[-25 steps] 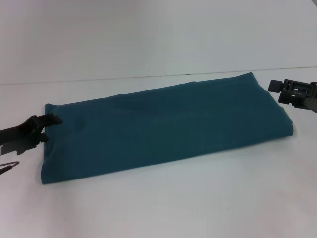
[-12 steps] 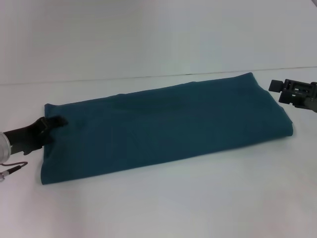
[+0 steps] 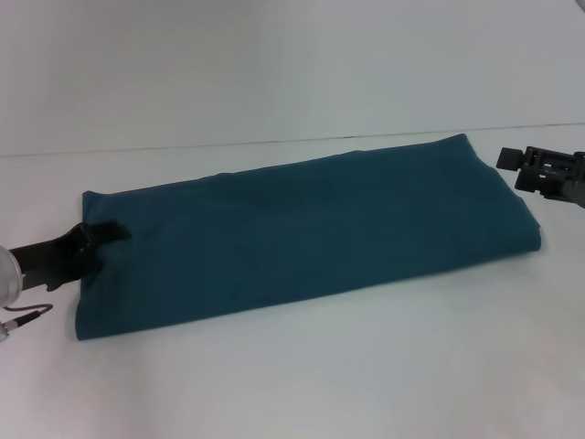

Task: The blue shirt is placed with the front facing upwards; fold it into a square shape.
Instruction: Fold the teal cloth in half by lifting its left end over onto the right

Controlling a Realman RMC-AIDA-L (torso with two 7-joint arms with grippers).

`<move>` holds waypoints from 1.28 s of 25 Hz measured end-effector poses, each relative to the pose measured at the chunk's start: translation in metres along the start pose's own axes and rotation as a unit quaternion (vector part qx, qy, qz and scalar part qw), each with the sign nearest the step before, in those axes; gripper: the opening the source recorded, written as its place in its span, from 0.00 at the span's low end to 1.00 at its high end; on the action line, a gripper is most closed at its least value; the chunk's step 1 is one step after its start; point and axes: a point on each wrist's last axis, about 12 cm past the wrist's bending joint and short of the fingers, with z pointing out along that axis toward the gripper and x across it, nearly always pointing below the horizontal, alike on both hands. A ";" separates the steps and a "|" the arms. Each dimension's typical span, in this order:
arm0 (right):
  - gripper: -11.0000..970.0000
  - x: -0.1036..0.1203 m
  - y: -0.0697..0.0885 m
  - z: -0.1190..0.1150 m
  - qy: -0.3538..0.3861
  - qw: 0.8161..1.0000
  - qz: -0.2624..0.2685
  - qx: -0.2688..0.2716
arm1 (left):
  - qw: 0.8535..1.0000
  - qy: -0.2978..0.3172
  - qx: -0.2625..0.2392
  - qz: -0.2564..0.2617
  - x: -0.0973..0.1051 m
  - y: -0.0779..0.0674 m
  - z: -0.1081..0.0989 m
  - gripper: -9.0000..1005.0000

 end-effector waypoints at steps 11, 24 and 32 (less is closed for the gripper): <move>0.89 0.001 0.000 -0.002 0.012 1.000 -0.004 0.002 | 0.995 0.062 0.019 0.074 -0.031 -0.008 -0.035 0.71; 0.89 0.003 -0.002 -0.005 0.009 1.000 -0.004 0.005 | 0.985 0.090 -0.011 0.146 -0.038 -0.018 -0.030 0.77; 0.89 0.003 -0.003 -0.005 0.008 1.000 -0.003 0.005 | 0.997 0.059 -0.033 0.047 -0.033 -0.008 -0.027 0.87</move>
